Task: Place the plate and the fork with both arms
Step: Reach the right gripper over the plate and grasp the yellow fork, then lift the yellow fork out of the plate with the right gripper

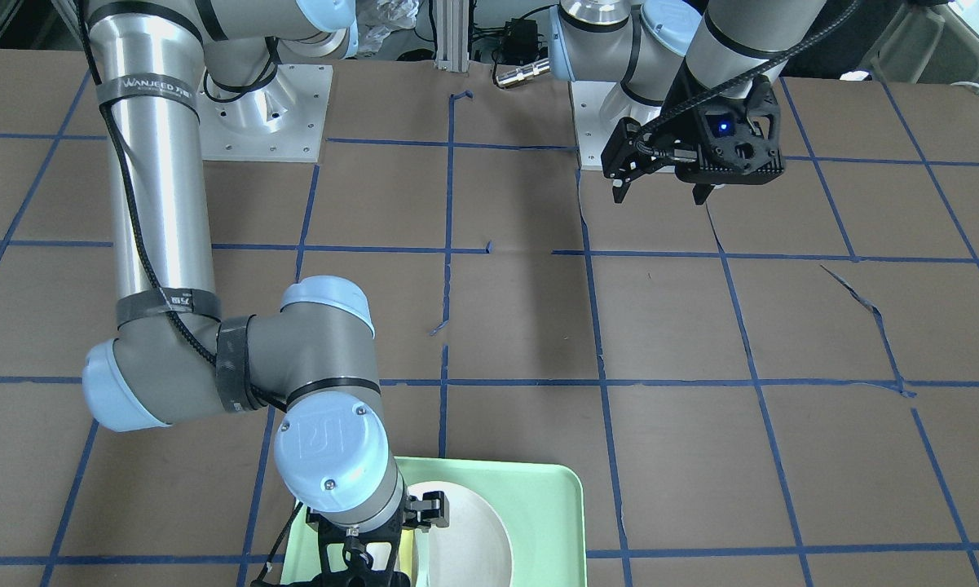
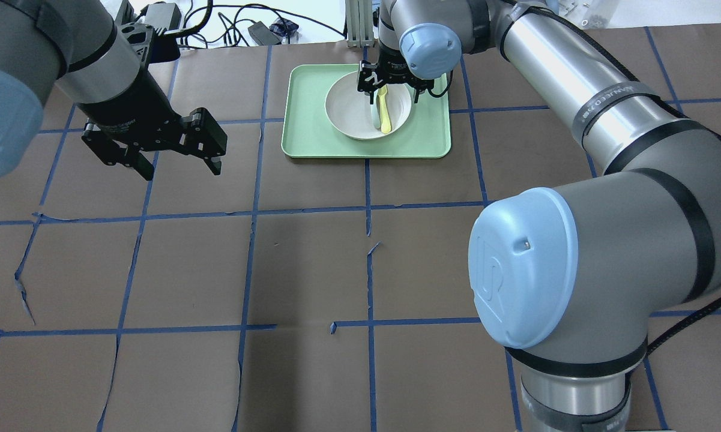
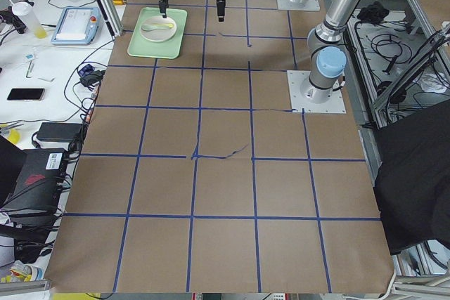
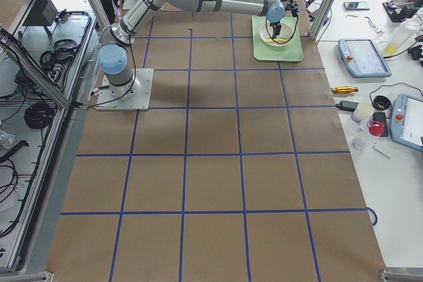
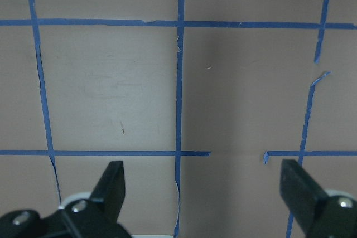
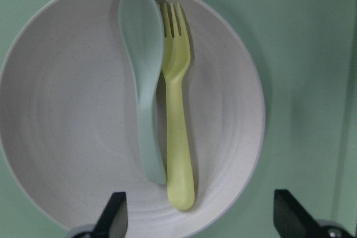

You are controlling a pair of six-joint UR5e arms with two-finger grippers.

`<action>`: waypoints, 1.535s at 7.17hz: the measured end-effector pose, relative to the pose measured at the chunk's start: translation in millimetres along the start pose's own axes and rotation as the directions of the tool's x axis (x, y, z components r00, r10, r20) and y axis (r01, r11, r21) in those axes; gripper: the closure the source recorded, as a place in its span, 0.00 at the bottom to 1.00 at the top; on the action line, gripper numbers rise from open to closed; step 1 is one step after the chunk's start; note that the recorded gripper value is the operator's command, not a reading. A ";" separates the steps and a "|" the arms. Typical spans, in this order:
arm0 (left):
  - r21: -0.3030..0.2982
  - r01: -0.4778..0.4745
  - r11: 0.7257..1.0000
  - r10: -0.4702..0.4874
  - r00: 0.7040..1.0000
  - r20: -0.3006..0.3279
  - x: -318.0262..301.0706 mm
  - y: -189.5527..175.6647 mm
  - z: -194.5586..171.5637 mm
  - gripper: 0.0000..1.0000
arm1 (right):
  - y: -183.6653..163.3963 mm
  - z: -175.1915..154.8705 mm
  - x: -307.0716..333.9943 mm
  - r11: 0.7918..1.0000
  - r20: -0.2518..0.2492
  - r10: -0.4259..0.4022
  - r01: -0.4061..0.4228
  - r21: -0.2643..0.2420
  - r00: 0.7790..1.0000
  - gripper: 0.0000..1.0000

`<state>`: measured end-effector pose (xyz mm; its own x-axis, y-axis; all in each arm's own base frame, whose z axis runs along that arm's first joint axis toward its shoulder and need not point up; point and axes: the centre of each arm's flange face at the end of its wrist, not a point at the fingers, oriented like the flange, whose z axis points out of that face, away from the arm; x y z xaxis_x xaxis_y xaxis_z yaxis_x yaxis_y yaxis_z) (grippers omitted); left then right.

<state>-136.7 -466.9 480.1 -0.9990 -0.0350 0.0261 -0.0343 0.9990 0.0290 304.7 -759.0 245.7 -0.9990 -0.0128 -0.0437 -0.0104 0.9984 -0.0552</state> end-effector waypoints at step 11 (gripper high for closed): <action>-0.007 0.001 1.000 -0.001 1.000 0.000 0.0 -2.6 4.0 0.00 | -10.0 48.0 -2.7 1.000 0.019 0.015 -0.015 0.001 1.000 0.67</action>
<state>-136.7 -469.3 476.1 -0.9990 -0.0357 0.0259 -0.0348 0.9988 0.0358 309.7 -771.5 198.5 -0.9980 0.0015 -0.0634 0.0051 0.9984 -0.0555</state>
